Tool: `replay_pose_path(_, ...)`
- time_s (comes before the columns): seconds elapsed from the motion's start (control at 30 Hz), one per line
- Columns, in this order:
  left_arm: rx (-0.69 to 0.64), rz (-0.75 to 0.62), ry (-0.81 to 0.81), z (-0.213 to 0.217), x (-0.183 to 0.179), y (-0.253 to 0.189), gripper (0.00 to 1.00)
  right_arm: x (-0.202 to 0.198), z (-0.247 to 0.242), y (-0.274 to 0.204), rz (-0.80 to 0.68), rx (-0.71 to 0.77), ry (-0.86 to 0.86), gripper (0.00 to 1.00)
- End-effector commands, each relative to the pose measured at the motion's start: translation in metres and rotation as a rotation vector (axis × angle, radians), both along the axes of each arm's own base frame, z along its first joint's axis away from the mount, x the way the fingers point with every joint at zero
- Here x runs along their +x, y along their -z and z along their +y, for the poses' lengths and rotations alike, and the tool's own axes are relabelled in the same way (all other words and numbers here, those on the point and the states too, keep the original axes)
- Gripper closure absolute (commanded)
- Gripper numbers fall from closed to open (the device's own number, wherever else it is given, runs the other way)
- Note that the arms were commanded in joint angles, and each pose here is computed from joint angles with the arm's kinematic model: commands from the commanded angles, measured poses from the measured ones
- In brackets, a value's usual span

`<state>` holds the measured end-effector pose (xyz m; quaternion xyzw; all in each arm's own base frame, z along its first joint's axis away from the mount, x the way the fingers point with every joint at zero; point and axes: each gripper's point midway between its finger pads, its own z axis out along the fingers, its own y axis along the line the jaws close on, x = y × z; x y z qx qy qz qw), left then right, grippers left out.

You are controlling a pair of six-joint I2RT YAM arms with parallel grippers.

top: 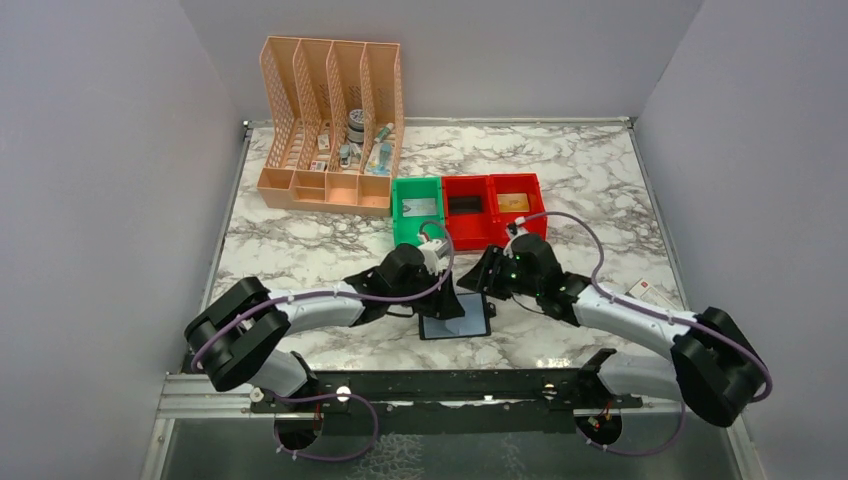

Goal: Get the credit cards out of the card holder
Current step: Remove the credit card from the card holder.

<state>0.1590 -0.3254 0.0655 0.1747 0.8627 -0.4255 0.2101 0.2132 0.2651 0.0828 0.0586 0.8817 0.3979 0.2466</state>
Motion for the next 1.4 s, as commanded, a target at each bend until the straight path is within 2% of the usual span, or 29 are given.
replay_pose_path(0.0,-0.064,-0.022,0.06,-0.028,0.0,-0.018,0.53,0.021,-0.045,-0.008,-0.067,-0.174,0.189,0.54)
replay_pose_path(0.27,-0.007,0.031,0.072,-0.055,-0.005,0.01,0.53,0.023,-0.071,-0.038,-0.163,-0.174,0.297,0.53)
replay_pose_path(0.33,-0.011,0.026,0.077,-0.059,-0.005,0.009,0.53,0.022,-0.07,-0.04,-0.165,-0.163,0.292,0.49)
replay_pose_path(0.53,-0.02,-0.03,0.054,-0.052,-0.001,-0.011,0.5,0.019,-0.056,-0.039,-0.159,-0.14,0.217,0.49)
replay_pose_path(0.63,0.035,-0.099,-0.023,-0.033,0.01,-0.021,0.49,0.018,-0.047,-0.039,-0.161,-0.124,0.171,0.49)
replay_pose_path(0.8,0.202,-0.202,-0.209,0.023,0.029,-0.023,0.46,0.02,-0.04,-0.04,-0.189,-0.131,0.115,0.49)
replay_pose_path(0.97,0.322,-0.22,-0.469,0.093,0.045,-0.025,0.41,0.015,-0.02,-0.038,-0.214,-0.112,-0.031,0.49)
replay_pose_path(1.07,0.315,-0.209,-0.593,0.125,0.049,-0.028,0.3,0.009,-0.005,-0.026,-0.185,-0.136,-0.091,0.49)
replay_pose_path(1.2,0.26,-0.204,-0.698,0.149,0.05,-0.036,0.15,0.001,0.014,-0.009,-0.193,-0.298,-0.114,0.49)
replay_pose_path(1.37,0.235,-0.217,-0.765,0.166,0.048,-0.044,0.06,-0.006,0.037,0.0,-0.207,-0.423,-0.154,0.49)
